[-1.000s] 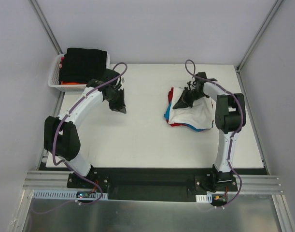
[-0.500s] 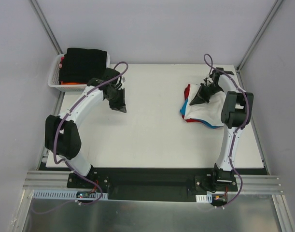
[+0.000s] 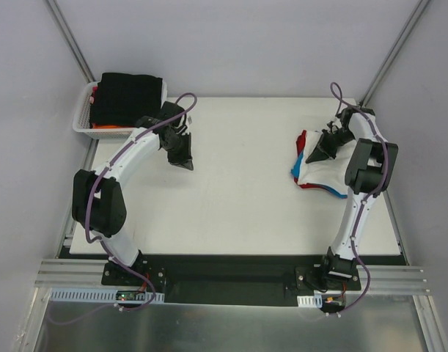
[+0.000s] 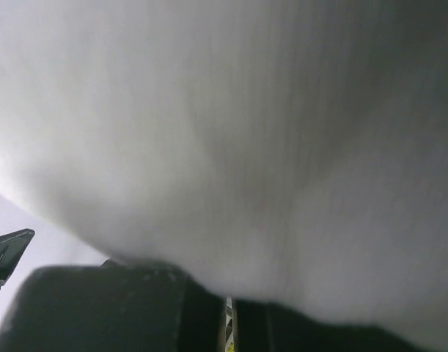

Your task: Fold and stack the t-shirts

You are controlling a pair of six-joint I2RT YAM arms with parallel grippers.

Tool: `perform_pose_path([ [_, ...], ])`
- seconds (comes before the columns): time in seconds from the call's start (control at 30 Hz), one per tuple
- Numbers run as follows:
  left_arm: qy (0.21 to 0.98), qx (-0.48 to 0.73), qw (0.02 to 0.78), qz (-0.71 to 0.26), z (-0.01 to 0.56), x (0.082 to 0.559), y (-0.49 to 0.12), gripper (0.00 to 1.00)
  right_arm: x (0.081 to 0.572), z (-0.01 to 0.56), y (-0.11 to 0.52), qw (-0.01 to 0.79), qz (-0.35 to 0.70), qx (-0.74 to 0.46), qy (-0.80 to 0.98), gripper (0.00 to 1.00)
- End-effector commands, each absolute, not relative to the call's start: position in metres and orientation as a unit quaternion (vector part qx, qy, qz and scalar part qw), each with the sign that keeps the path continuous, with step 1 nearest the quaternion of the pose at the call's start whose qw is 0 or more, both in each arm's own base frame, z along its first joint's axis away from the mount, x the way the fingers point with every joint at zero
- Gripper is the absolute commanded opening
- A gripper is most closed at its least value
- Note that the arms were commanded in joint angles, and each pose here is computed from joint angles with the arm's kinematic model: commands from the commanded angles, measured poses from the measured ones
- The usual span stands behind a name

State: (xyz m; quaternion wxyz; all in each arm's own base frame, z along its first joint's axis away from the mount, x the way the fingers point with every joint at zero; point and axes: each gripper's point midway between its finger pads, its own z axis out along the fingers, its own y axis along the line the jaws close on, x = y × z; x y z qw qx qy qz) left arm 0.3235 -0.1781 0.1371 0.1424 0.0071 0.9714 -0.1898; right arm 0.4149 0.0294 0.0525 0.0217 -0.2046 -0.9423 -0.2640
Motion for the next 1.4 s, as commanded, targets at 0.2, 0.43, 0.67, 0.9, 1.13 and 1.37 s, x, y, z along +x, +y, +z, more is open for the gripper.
perform_pose_path([
  [0.2,0.968,0.019,0.141,-0.205,0.148,0.324,-0.184,0.00,0.371,0.055,-0.045,0.055,-0.165,-0.258,-0.950,0.01],
  [0.43,0.968,0.020,0.142,-0.207,0.148,0.328,-0.186,0.00,0.337,0.052,-0.048,0.085,-0.153,-0.269,-0.947,0.01],
  [0.67,0.966,0.024,0.149,-0.210,0.153,0.331,-0.187,0.00,0.312,0.056,-0.052,0.103,-0.131,-0.272,-0.948,0.01],
  [0.9,0.965,0.021,0.150,-0.213,0.155,0.332,-0.188,0.00,0.279,0.059,-0.049,0.125,-0.119,-0.285,-0.943,0.01],
  [1.13,0.965,0.022,0.149,-0.213,0.154,0.330,-0.188,0.00,0.258,0.061,-0.059,0.123,-0.108,-0.307,-0.938,0.01],
  [1.37,0.967,0.019,0.139,-0.212,0.149,0.323,-0.186,0.00,0.239,0.067,-0.074,0.118,-0.100,-0.329,-0.932,0.01],
])
